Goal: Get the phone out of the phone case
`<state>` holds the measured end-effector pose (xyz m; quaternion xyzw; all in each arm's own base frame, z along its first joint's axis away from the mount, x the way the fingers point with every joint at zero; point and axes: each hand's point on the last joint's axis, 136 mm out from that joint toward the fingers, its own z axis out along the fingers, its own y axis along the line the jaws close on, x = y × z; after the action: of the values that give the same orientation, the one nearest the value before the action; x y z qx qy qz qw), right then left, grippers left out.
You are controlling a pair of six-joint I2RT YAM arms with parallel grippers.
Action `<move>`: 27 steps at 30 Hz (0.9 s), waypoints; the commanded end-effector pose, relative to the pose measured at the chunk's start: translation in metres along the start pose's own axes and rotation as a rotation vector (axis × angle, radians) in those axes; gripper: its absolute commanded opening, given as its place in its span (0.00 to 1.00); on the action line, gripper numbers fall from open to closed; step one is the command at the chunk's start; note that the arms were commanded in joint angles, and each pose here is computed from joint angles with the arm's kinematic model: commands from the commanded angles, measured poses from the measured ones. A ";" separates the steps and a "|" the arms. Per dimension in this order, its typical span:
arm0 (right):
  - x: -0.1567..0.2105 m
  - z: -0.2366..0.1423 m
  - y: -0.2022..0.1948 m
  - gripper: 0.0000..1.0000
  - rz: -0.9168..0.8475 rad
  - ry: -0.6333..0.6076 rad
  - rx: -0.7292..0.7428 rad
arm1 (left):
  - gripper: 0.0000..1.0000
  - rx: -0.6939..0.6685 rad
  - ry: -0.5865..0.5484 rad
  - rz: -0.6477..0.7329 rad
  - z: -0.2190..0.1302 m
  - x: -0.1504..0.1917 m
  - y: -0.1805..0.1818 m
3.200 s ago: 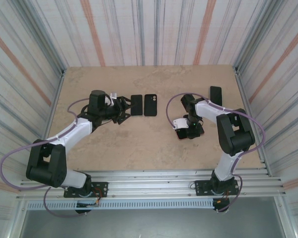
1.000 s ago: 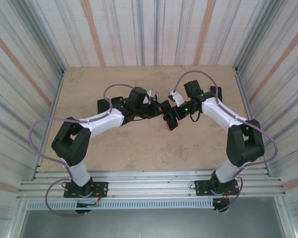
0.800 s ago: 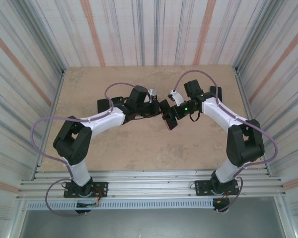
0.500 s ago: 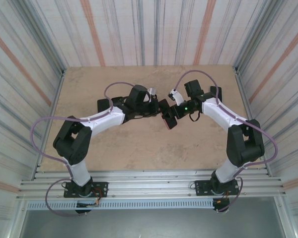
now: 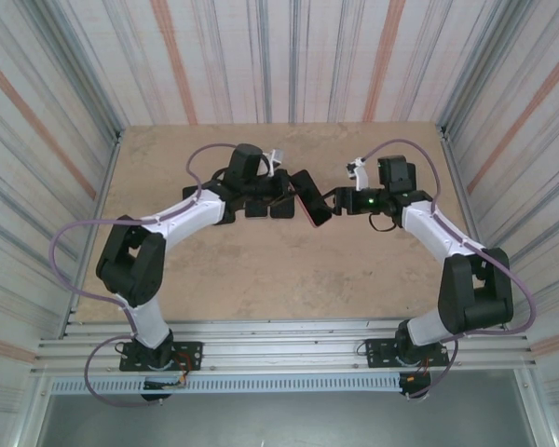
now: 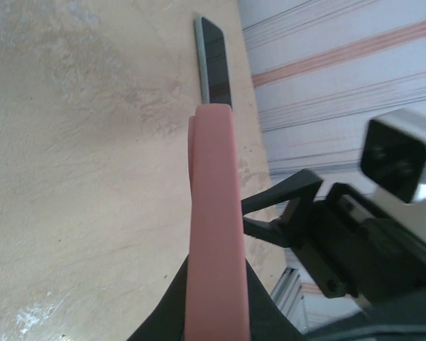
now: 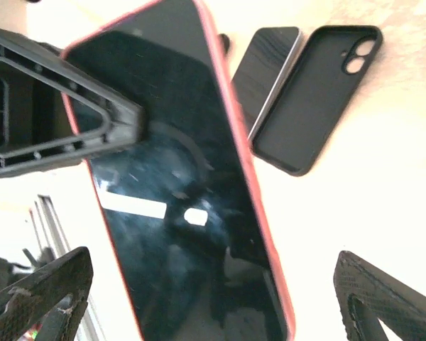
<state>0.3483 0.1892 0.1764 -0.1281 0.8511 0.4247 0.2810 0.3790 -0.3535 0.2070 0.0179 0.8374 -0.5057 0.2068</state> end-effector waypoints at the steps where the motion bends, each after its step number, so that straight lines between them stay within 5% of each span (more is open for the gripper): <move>1: -0.017 -0.008 0.017 0.86 0.112 -0.091 -0.098 | 0.07 0.194 -0.022 0.042 -0.021 -0.022 -0.057; 9: -0.033 -0.012 0.025 0.75 0.250 -0.227 -0.205 | 0.07 0.322 0.011 0.103 -0.045 -0.031 -0.098; 13: -0.041 -0.016 0.031 0.61 0.322 -0.276 -0.265 | 0.07 0.386 -0.010 0.102 -0.053 -0.041 -0.112; 27: -0.057 -0.039 0.053 0.35 0.526 -0.420 -0.428 | 0.09 0.447 -0.049 0.055 -0.056 -0.059 -0.114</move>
<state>0.3571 0.1918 0.2499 0.0972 0.6976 0.6428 0.3012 0.3926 -0.3487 0.2949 0.0319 0.7464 -0.6346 0.1979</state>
